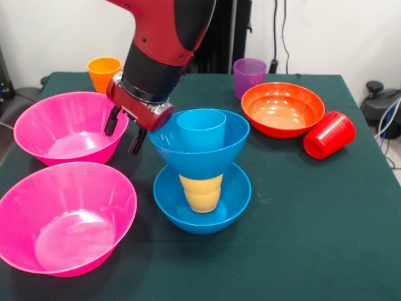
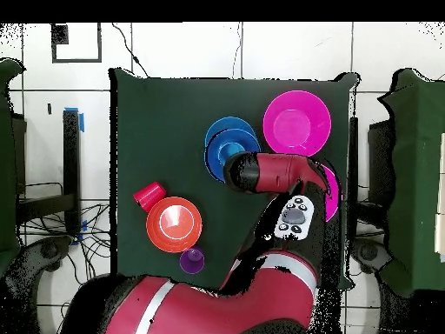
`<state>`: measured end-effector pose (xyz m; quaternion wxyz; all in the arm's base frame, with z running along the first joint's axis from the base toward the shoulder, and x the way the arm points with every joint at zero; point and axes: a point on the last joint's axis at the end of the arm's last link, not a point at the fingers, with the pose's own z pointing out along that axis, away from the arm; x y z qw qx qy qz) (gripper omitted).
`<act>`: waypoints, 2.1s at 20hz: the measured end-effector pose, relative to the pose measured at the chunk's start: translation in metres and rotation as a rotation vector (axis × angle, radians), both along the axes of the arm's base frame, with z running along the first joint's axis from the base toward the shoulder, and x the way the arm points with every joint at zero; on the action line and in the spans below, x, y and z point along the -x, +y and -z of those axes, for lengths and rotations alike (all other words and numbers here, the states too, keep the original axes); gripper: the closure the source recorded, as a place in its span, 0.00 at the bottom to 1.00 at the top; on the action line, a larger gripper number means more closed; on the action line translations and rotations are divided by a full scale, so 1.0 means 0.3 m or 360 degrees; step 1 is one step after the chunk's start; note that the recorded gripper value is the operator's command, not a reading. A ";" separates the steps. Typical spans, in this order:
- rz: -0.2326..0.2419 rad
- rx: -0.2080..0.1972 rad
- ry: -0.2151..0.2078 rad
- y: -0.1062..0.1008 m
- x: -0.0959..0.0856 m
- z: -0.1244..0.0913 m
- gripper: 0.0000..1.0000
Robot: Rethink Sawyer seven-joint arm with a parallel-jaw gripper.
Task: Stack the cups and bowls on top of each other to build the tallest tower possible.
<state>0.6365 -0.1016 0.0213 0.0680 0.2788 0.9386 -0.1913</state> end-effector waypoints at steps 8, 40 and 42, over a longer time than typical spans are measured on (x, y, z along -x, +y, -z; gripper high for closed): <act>-0.0002 -0.0004 -0.0022 0.022 0.006 -0.059 0.00; -0.0028 -0.0001 -0.0021 0.121 -0.031 -0.194 0.00; -0.0017 -0.0002 -0.0007 0.122 -0.029 -0.210 0.00</act>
